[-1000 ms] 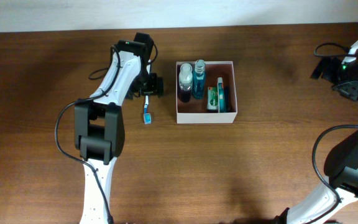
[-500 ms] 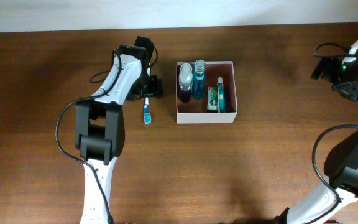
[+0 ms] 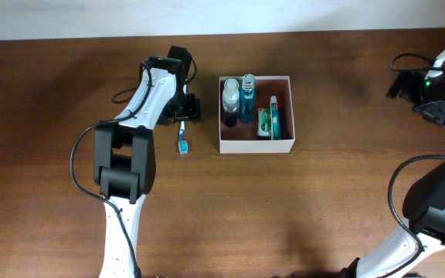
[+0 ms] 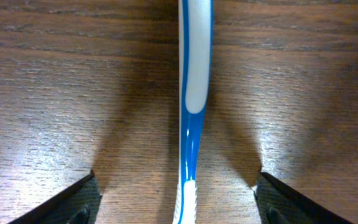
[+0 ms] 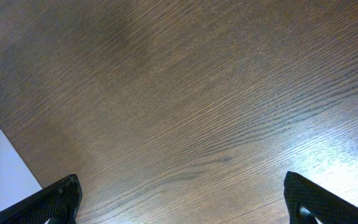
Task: Pack container
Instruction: 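Lower the left gripper and close it on the toothbrush handle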
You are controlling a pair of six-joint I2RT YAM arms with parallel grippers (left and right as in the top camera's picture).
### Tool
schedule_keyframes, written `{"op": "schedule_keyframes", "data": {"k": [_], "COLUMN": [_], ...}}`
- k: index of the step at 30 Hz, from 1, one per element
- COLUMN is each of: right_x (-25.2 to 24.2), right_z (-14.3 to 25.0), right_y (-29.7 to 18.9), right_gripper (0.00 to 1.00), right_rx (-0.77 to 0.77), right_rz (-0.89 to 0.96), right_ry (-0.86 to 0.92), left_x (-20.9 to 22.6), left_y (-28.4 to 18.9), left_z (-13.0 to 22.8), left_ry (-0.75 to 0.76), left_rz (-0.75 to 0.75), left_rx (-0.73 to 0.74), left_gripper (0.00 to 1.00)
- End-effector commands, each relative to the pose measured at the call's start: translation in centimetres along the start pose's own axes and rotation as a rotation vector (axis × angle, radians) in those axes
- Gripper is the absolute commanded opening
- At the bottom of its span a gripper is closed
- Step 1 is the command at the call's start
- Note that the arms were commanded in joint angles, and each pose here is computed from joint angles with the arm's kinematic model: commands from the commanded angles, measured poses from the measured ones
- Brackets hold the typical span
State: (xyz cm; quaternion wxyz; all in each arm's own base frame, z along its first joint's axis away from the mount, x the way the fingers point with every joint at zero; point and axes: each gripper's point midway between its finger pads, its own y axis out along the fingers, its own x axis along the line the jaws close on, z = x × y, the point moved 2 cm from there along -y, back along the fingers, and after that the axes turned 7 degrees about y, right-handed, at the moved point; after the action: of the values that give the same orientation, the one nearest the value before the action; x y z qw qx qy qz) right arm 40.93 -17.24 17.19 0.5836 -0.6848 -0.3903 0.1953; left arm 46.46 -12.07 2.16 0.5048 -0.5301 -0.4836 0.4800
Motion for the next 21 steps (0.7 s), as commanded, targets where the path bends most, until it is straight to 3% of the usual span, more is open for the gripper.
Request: {"op": "schedule_keyframes", "data": {"k": [1,8,21], "right_x": [0.1,0.1,0.1], "right_z": [-0.4,-0.4,-0.4], "right_y": [-0.4,-0.4,-0.4], "right_gripper": [0.99,0.99,0.99], "right_rx": [-0.017,-0.017,-0.017], "right_rz": [0.001,0.001,0.001], "right_ry": [0.010,0.010,0.010], "left_x": [0.2,0.1,0.3], "left_y": [2.9,2.9,2.9], "left_z": [0.7,0.1,-0.5], "left_ry": [-0.008,-0.008,-0.014], "left_rz": [-0.007,-0.002,0.002], "left_rx": [0.059,0.033,0.008], "left_gripper": [0.75,0.59,0.01]}}
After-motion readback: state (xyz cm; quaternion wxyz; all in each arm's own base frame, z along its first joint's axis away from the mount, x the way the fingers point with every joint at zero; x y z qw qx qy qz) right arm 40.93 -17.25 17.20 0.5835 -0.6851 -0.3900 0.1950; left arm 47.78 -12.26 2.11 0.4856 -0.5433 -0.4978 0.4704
